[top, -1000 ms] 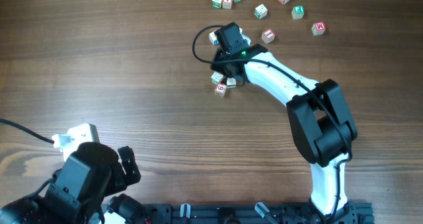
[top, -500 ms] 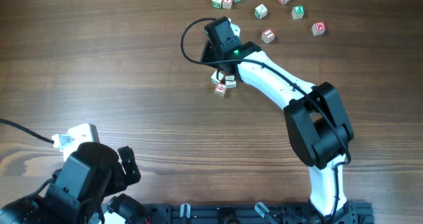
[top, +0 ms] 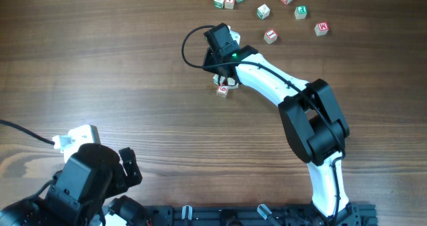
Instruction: Form a circle
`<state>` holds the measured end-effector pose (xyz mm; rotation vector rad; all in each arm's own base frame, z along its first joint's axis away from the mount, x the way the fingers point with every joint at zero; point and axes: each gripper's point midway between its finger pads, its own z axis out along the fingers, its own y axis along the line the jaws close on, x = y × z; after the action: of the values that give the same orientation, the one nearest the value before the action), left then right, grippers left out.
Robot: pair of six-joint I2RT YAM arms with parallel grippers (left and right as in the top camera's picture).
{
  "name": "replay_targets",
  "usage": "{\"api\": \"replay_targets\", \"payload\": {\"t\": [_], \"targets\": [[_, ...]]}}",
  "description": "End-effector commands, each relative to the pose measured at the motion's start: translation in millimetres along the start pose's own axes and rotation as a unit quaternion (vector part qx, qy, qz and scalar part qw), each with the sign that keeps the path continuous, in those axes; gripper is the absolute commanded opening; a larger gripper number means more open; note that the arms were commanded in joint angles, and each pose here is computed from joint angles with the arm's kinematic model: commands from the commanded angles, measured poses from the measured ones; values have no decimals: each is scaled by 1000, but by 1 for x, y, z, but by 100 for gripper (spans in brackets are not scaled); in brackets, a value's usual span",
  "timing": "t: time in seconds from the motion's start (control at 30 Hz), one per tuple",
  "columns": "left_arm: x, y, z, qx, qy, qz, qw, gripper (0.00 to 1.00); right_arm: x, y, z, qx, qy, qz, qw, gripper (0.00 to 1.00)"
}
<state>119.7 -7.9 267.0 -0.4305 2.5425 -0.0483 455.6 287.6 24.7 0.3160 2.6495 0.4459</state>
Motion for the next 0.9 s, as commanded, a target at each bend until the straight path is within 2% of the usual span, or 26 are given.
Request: {"api": "replay_targets", "payload": {"t": [0.0, 0.87], "targets": [[0, 1, 0, -1, 0, -8, 1000, 100, 5, -1, 4, 7, 9, -8, 1000, 5], [0, 1, 0, -1, 0, -8, 1000, 100, 10, -7, 4, 19, 20, 3, 1000, 5]]}}
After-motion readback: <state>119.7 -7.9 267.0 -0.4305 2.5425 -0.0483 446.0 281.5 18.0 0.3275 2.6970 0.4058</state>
